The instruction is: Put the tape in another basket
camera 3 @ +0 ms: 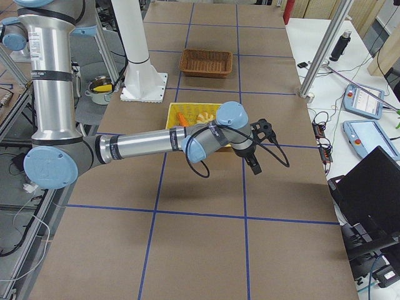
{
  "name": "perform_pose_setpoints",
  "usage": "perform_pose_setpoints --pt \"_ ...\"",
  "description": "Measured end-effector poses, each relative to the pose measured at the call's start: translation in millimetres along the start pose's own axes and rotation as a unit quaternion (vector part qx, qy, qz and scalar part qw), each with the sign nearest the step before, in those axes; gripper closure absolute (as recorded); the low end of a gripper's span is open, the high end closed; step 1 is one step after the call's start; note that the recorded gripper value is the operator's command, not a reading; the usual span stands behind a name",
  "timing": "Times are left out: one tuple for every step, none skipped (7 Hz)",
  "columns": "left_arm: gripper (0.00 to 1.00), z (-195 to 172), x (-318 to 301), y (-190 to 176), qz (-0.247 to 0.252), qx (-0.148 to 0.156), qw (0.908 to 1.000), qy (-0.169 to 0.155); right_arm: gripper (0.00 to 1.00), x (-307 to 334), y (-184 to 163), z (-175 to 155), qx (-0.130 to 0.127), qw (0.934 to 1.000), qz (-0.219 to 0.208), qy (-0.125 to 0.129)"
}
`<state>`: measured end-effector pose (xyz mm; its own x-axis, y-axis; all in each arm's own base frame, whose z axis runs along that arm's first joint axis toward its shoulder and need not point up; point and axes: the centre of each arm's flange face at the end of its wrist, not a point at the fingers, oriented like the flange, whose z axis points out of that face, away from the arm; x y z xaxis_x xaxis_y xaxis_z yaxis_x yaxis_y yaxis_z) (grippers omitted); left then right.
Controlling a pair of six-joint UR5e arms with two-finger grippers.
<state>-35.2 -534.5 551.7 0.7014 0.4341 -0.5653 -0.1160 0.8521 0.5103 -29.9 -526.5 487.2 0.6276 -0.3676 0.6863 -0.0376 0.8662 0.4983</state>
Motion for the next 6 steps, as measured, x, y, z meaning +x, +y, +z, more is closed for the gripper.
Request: perform_pose_setpoints --pt "0.01 3.6 -1.5 5.8 0.011 0.011 0.9999 -0.001 0.03 -49.6 -19.4 22.2 0.000 0.9994 0.018 -0.031" --pt "0.01 7.9 -3.8 10.5 0.017 0.017 0.9997 -0.001 0.02 -99.9 -29.6 45.4 -0.001 0.9986 0.030 -0.043" --pt "0.01 10.1 -4.7 12.3 0.020 0.020 0.9996 0.000 0.02 -139.5 -26.7 73.5 0.001 0.9993 0.028 -0.025" --pt "0.01 10.8 -5.1 12.7 0.021 0.020 0.9996 0.000 0.03 -171.7 -16.7 105.2 -0.001 0.9998 0.017 0.009" --pt "0.01 11.1 -5.1 13.0 0.021 0.020 0.9996 0.000 0.06 -194.6 -4.8 129.9 -0.014 0.9992 0.007 0.036" --pt "0.01 11.9 -5.8 13.6 0.020 0.020 0.9996 -0.001 0.12 -211.7 8.4 147.4 -0.030 0.9986 -0.003 0.045"
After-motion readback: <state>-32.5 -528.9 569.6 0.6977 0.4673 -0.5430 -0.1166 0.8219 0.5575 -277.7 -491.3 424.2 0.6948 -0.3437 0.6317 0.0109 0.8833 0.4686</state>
